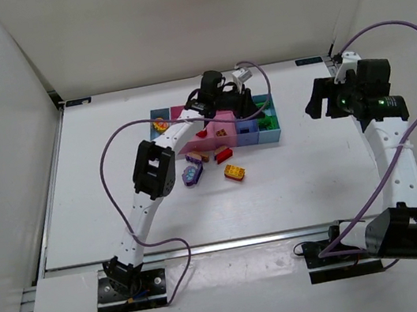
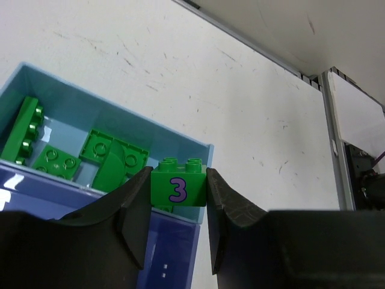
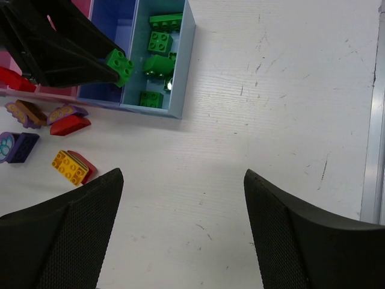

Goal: Sort the legos into containers by color

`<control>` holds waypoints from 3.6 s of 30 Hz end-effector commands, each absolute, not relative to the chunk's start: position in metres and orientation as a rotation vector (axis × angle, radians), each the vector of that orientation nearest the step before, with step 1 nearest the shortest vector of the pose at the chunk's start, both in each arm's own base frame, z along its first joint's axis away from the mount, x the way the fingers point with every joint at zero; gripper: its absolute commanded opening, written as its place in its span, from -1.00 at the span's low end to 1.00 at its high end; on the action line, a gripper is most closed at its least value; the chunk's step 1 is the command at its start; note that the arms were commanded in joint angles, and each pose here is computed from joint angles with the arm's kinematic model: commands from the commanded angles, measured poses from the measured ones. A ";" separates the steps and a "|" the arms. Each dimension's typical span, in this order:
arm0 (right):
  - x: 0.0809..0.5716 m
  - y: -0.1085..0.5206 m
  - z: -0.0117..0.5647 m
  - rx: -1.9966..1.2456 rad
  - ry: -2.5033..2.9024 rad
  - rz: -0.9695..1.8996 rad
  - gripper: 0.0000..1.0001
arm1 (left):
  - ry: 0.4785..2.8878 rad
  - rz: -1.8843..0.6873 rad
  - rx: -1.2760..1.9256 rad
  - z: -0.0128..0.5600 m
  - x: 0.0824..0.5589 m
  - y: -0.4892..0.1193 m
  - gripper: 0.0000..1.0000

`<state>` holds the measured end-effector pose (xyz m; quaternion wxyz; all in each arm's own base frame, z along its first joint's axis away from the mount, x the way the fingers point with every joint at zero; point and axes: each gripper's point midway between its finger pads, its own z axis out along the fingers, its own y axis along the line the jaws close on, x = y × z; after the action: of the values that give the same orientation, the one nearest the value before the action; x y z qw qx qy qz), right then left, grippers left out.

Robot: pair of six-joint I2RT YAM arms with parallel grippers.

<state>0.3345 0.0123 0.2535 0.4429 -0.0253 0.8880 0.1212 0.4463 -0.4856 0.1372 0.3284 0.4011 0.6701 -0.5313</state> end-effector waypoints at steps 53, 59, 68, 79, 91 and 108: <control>0.324 0.264 0.100 -1.279 2.197 0.369 0.42 | 1.698 -0.543 0.294 0.337 0.413 -0.116 0.47; 0.318 0.274 0.096 -1.329 2.191 0.432 0.42 | 1.704 -0.541 0.289 0.334 0.415 -0.107 0.47; 0.290 0.278 0.085 -1.433 2.189 0.482 0.44 | 1.704 -0.569 0.292 0.333 0.421 -0.108 0.48; 0.288 0.271 0.062 -1.436 2.260 0.494 0.44 | 1.710 -0.570 0.296 0.330 0.424 -0.108 0.48; 0.291 0.267 0.050 -1.455 2.282 0.490 0.08 | 1.728 -0.583 0.298 0.322 0.432 -0.110 0.48; 0.280 0.263 0.044 -1.507 2.278 0.501 -0.10 | 1.746 -0.602 0.302 0.314 0.437 -0.112 0.48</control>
<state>0.2827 0.2599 0.0440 0.1815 -0.5279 0.8121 0.1698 0.4358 -0.1126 0.2887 0.5703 0.1202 0.7707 -0.2576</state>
